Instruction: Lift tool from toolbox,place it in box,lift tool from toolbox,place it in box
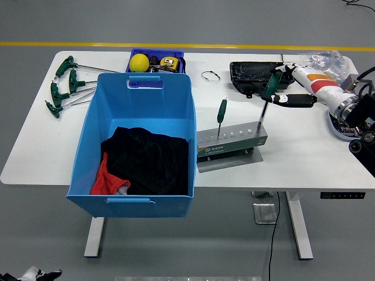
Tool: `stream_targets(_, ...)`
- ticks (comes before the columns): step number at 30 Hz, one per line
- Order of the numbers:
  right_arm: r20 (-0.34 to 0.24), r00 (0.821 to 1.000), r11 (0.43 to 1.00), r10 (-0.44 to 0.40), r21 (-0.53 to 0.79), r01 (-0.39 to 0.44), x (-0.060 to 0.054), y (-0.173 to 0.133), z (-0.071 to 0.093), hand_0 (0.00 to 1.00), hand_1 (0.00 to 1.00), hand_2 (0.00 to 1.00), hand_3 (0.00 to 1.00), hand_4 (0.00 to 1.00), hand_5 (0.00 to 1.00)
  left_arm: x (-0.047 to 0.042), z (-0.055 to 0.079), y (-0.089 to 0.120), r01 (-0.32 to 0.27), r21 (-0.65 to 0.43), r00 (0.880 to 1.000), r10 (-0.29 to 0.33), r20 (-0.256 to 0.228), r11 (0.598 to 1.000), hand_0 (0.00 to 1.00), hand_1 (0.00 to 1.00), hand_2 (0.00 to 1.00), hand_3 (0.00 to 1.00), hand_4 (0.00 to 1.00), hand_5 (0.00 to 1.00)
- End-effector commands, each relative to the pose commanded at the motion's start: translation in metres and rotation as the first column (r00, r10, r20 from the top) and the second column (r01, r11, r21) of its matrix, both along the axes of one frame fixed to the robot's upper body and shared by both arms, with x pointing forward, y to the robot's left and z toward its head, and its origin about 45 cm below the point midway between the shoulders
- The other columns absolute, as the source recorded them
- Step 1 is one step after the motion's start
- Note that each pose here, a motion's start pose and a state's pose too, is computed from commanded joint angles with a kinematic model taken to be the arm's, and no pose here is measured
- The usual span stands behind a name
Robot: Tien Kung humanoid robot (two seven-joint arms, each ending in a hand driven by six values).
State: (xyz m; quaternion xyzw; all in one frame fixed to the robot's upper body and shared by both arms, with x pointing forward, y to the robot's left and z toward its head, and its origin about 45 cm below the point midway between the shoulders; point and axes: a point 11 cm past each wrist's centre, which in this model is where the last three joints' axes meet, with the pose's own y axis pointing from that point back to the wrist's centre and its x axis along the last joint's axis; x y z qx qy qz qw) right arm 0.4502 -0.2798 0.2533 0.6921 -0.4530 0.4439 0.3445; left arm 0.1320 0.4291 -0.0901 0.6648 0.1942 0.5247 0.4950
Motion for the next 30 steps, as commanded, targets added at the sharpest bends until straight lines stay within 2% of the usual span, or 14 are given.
stream_targets(19,0.014,0.999,0.998,-0.047,-0.027,0.048,0.001,-0.021,0.006,0.975,0.917,0.969,0.812,0.998,0.949,-0.0006,0.000,0.000,0.002,0.002,1.000,-0.002,-0.002,1.000,0.694,0.663,0.684,0.633,0.664,0.670)
stream_targets(26,0.041,0.999,1.000,-0.016,-0.026,0.017,-0.001,-0.011,0.014,0.975,0.917,0.969,0.811,0.998,0.953,-0.0001,0.000,0.000,0.006,0.003,1.000,-0.006,-0.002,1.000,0.693,0.663,0.683,0.632,0.664,0.670)
stream_targets(30,0.038,0.999,0.999,0.006,-0.038,-0.004,-0.002,-0.004,0.013,0.975,0.917,0.968,0.811,0.998,0.954,0.0003,0.000,0.000,0.006,0.002,1.000,-0.006,-0.001,1.000,0.694,0.663,0.683,0.633,0.663,0.670)
